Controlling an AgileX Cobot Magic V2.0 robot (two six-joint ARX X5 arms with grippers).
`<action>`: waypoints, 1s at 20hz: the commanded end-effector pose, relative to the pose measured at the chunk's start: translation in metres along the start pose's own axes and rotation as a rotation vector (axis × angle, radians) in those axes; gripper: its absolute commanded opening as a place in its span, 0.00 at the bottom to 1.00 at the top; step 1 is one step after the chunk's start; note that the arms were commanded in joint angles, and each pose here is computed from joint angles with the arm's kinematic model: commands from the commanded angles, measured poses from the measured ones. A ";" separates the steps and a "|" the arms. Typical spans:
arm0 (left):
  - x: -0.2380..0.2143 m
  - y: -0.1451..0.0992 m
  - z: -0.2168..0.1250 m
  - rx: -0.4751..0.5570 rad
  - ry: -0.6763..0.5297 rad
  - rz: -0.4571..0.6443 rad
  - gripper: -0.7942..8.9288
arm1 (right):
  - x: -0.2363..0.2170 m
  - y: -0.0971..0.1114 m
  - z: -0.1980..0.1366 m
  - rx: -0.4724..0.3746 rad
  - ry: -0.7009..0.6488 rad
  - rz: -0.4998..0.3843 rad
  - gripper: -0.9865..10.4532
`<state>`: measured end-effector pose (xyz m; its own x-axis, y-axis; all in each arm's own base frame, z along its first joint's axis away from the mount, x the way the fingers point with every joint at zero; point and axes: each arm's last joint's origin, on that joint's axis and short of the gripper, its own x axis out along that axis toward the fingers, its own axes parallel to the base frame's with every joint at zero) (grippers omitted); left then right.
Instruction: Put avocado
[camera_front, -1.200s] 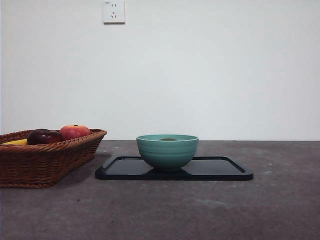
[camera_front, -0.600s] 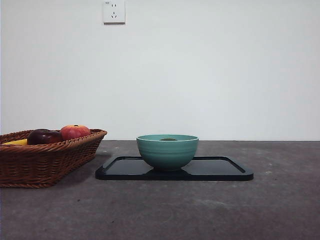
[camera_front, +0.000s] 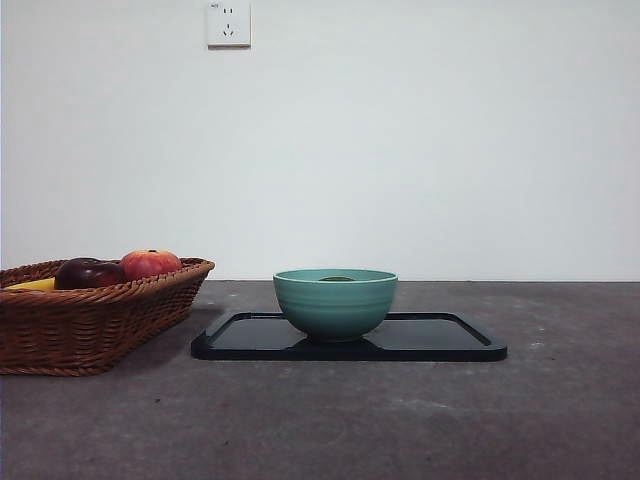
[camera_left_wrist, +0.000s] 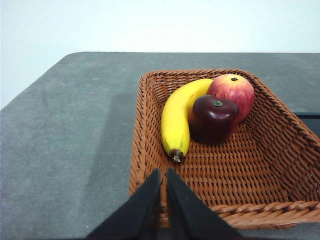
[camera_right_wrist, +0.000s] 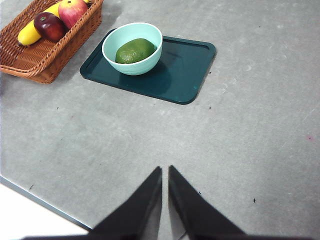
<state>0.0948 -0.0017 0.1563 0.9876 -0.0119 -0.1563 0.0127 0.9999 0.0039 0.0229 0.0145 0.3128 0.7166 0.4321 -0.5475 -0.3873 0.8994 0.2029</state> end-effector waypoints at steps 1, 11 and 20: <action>0.002 0.000 -0.007 0.008 0.026 0.004 0.10 | -0.001 0.001 0.002 0.008 -0.011 0.011 0.10; 0.002 0.000 -0.007 0.008 0.026 0.004 0.10 | 0.001 -0.001 0.005 -0.008 -0.071 -0.083 0.10; 0.002 0.000 -0.007 0.008 0.026 0.004 0.10 | 0.071 -0.034 -0.014 -0.031 -0.582 -0.359 0.10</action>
<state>0.0948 -0.0017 0.1563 0.9876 -0.0119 -0.1563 0.0127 0.9999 0.0039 0.0783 0.0140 0.2559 0.9947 0.0811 -0.0639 -0.0747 0.9925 0.0971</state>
